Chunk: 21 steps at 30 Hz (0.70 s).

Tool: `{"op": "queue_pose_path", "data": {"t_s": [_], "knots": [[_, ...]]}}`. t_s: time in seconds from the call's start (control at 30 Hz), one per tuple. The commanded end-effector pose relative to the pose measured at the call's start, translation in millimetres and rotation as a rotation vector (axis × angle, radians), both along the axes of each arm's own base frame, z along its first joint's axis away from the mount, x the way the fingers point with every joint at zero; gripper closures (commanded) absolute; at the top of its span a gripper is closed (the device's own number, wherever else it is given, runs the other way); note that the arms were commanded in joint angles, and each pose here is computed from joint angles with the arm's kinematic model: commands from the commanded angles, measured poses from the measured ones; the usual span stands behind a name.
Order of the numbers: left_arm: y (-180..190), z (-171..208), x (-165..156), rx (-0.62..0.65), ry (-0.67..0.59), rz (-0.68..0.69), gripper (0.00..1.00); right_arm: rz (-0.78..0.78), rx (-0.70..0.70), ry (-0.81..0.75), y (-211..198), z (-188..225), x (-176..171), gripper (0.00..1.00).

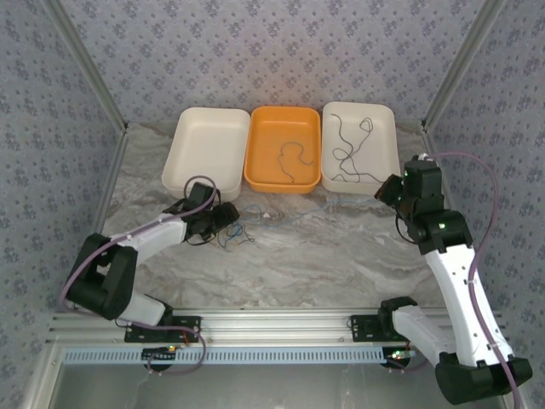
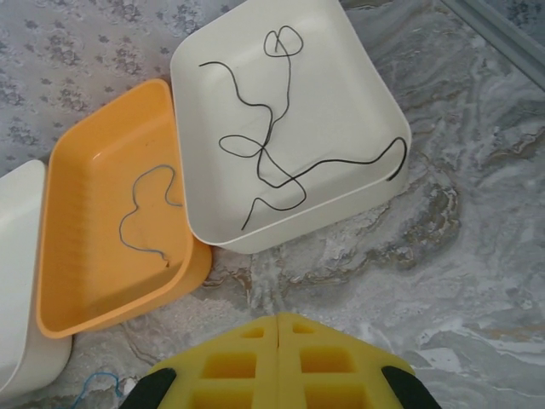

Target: Untangle the cables

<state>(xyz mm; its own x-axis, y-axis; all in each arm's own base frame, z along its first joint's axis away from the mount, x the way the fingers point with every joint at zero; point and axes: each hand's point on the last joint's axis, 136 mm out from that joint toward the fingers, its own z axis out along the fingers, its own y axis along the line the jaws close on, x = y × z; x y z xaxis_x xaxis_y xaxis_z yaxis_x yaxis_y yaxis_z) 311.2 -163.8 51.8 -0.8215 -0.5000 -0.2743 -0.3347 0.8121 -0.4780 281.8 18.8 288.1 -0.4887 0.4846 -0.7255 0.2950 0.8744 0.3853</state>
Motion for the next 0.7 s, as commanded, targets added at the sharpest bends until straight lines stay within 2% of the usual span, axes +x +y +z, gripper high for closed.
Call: {"op": "queue_pose_path", "data": {"t_s": [0.0, 0.1, 0.13, 0.17, 0.2, 0.27, 0.3, 0.33, 0.53, 0.67], "knots": [[-8.6, -4.9, 12.6, 0.014, -0.004, 0.024, 0.22, 0.002, -0.015, 0.035, -5.1, -10.8, -8.2, 1.00], [-7.7, -18.2, 14.0, 0.043, 0.014, 0.047, 0.25, -0.034, -0.025, 0.045, -14.2, -13.6, -12.5, 1.00], [-9.8, -22.4, 14.6, 0.040, 0.017, 0.047, 0.32, -0.047, -0.030, 0.044, -17.2, -13.2, -13.6, 1.00], [-11.1, -26.4, 14.7, 0.040, 0.022, 0.048, 0.40, -0.054, -0.031, 0.041, -19.0, -12.4, -14.8, 1.00], [-12.9, -30.7, 14.0, 0.043, 0.030, 0.045, 0.53, -0.061, -0.032, 0.035, -20.9, -10.8, -15.3, 1.00], [-11.9, -36.8, 12.7, 0.059, 0.036, 0.057, 0.85, -0.075, -0.031, 0.028, -24.4, -8.0, -17.2, 1.00], [-9.2, -38.4, 11.3, 0.073, 0.037, 0.066, 0.95, -0.078, -0.032, 0.025, -25.5, -7.2, -18.1, 1.00], [-4.1, -38.0, 10.6, 0.089, 0.032, 0.082, 1.00, -0.084, -0.028, 0.016, -26.9, -4.1, -18.6, 1.00], [39.8, -8.6, 1.2, 0.252, -0.043, 0.146, 1.00, -0.139, -0.028, -0.044, -41.4, 28.8, -18.9, 1.00], [69.8, 9.2, -7.2, 0.311, -0.066, 0.170, 1.00, -0.183, -0.032, -0.116, -52.2, 70.5, -17.5, 1.00]]}}
